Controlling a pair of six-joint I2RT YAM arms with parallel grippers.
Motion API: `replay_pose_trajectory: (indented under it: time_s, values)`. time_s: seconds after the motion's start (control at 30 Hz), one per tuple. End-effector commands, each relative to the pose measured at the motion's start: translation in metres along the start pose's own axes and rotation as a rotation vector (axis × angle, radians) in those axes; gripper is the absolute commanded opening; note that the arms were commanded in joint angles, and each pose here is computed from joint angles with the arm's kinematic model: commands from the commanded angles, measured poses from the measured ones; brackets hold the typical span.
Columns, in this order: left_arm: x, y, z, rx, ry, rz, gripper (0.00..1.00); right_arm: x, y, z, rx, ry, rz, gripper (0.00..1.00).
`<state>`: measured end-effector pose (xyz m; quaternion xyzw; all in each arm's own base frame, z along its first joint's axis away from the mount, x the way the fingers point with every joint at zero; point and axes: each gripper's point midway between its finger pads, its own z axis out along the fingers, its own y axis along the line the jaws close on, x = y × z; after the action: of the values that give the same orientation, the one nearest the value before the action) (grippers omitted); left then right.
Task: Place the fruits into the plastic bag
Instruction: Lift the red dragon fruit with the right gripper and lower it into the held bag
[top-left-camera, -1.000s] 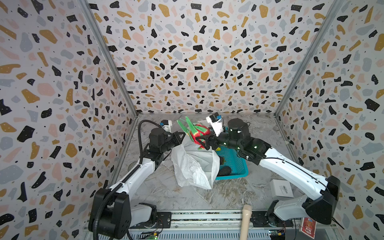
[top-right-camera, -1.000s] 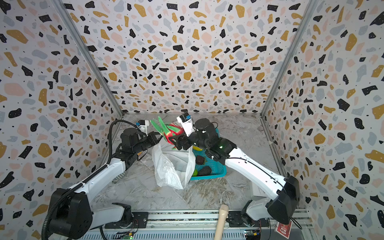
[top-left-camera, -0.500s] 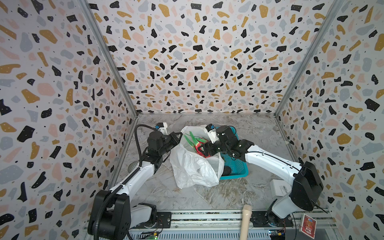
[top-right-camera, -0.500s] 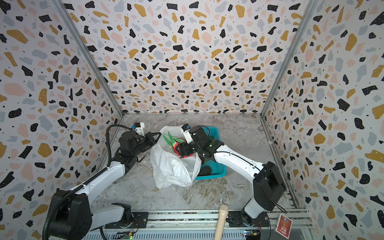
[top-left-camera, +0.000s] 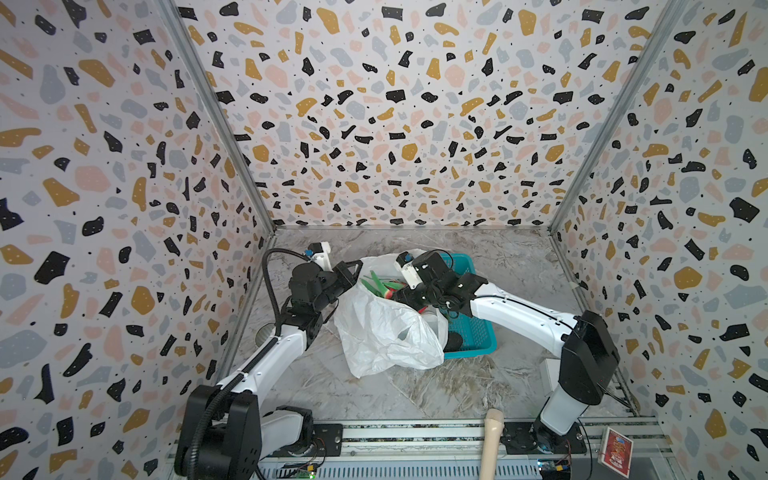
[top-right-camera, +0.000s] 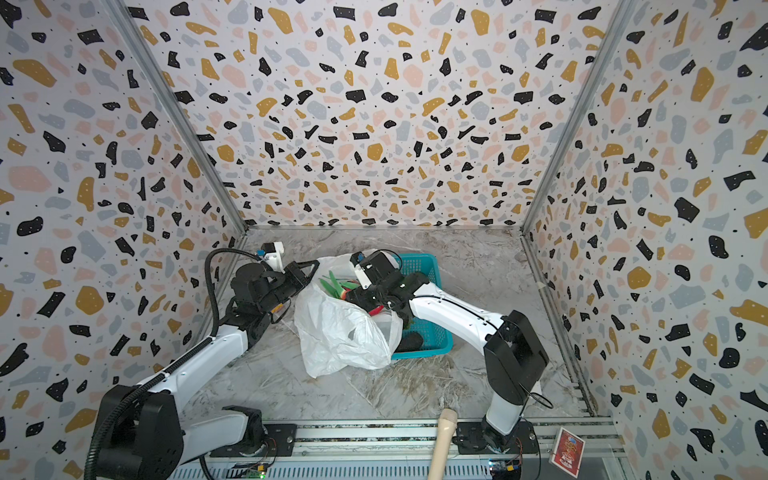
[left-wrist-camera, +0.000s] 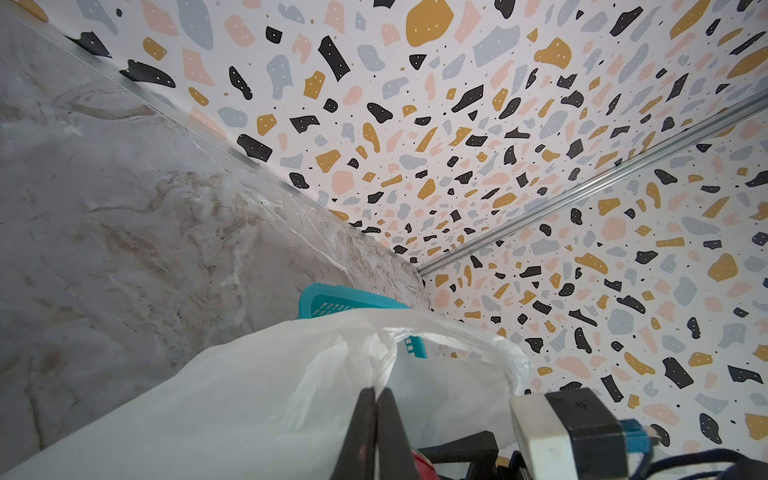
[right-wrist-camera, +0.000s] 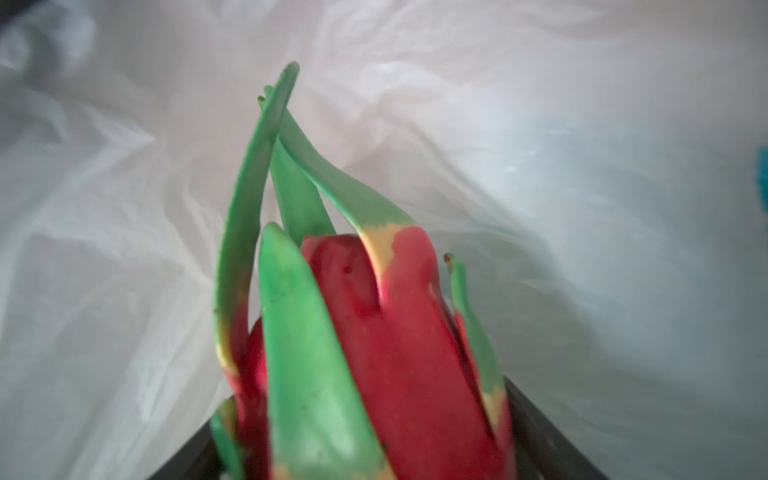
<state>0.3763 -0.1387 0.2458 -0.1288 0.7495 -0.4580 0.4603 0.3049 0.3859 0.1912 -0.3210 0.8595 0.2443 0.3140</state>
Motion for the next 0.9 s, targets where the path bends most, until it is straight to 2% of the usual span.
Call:
replay_pose_trajectory:
  time_s: [0.0, 0.17, 0.37, 0.43, 0.57, 0.7, 0.8, 0.87]
  values:
    - [-0.006, -0.01, -0.004, 0.057, -0.045, 0.03, 0.0, -0.045, 0.027, -0.019, -0.037, -0.104, -0.083, 0.27]
    - [-0.003, -0.007, -0.007, 0.068, -0.065, 0.028, 0.0, -0.045, 0.044, 0.001, -0.05, -0.062, -0.139, 0.29]
    - [-0.003, -0.006, -0.009, 0.084, -0.086, 0.029, 0.0, -0.026, 0.054, 0.029, -0.061, 0.021, -0.161, 0.34]
    - [-0.002, -0.006, -0.009, 0.082, -0.086, 0.028, 0.0, -0.018, 0.053, 0.036, -0.061, 0.04, -0.155, 0.42]
    - [-0.001, -0.004, -0.01, 0.076, -0.086, 0.03, 0.0, -0.01, 0.051, 0.041, -0.06, 0.049, -0.14, 0.66]
    - [0.002, 0.0, -0.01, 0.06, -0.077, 0.042, 0.0, -0.013, 0.045, 0.036, -0.022, 0.029, -0.134, 0.85]
    - [0.004, 0.003, -0.011, 0.047, -0.073, 0.054, 0.0, -0.02, 0.043, 0.028, -0.009, -0.008, -0.14, 0.97]
    - [0.005, 0.003, -0.011, 0.048, -0.069, 0.057, 0.0, -0.026, 0.046, 0.019, -0.017, -0.04, -0.152, 1.0]
